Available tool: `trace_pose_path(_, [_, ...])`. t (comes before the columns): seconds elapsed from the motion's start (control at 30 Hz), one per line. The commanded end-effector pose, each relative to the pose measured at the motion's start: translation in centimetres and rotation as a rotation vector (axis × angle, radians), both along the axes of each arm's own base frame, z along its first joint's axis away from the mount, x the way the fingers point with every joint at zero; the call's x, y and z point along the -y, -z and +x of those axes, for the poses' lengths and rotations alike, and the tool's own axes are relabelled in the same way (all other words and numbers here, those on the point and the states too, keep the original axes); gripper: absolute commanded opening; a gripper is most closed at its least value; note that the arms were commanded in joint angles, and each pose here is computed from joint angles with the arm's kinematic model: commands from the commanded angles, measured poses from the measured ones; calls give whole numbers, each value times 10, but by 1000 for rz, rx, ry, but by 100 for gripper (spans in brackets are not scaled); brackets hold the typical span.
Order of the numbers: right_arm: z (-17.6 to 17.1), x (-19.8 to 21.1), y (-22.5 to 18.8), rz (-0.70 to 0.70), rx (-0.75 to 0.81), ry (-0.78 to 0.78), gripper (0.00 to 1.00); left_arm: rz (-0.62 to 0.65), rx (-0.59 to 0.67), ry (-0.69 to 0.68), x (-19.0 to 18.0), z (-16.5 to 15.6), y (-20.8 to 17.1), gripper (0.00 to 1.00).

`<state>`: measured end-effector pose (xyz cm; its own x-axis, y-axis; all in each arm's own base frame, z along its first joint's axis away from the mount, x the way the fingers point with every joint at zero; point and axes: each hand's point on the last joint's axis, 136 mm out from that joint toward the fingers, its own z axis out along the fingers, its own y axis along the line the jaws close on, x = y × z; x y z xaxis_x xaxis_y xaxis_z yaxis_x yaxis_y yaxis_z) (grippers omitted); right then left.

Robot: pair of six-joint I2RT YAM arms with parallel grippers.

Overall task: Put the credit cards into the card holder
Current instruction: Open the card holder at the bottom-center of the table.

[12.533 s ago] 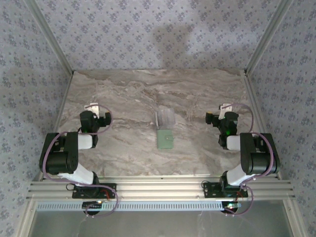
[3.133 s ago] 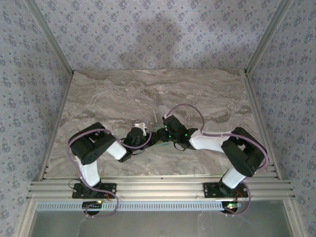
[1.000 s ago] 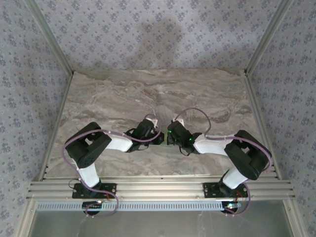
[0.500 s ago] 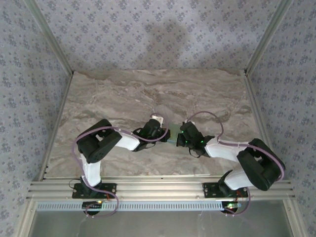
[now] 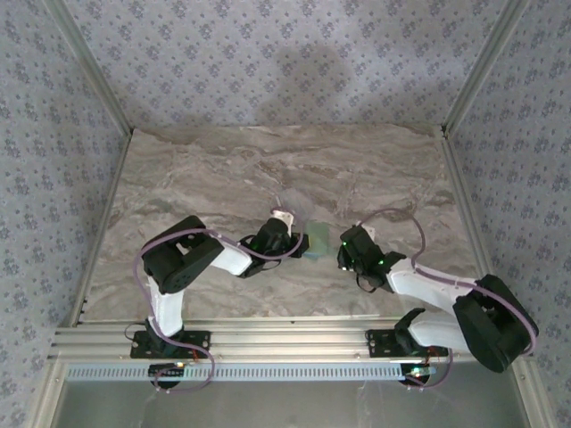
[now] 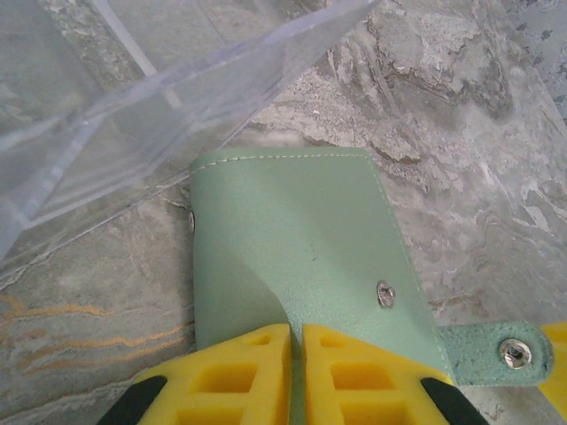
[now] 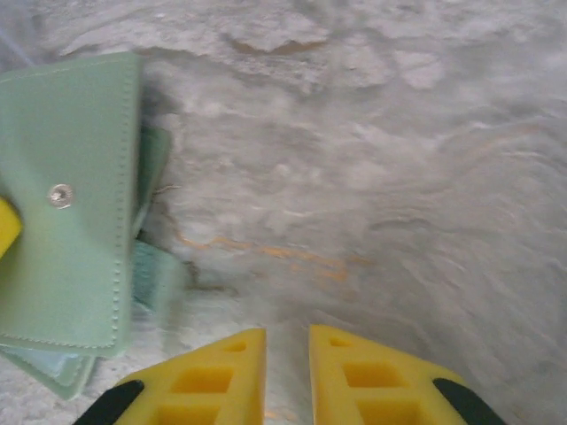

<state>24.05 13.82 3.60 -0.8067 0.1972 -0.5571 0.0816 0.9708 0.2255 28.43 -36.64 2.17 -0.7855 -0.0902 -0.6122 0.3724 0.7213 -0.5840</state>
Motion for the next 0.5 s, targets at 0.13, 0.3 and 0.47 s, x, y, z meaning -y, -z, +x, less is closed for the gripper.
trace_pose_path(0.13, [-9,-34,-38,-119,84,-133,44,439,-360,-32,-100,-85,125,13])
trace_pose_path(0.3, [-10,-83,-35,6,52,-270,46,424,-366,-37,-103,-89,127,13])
trace_pose_path(0.47, [2,-91,-23,35,9,-249,48,411,-370,-34,-102,-91,128,13])
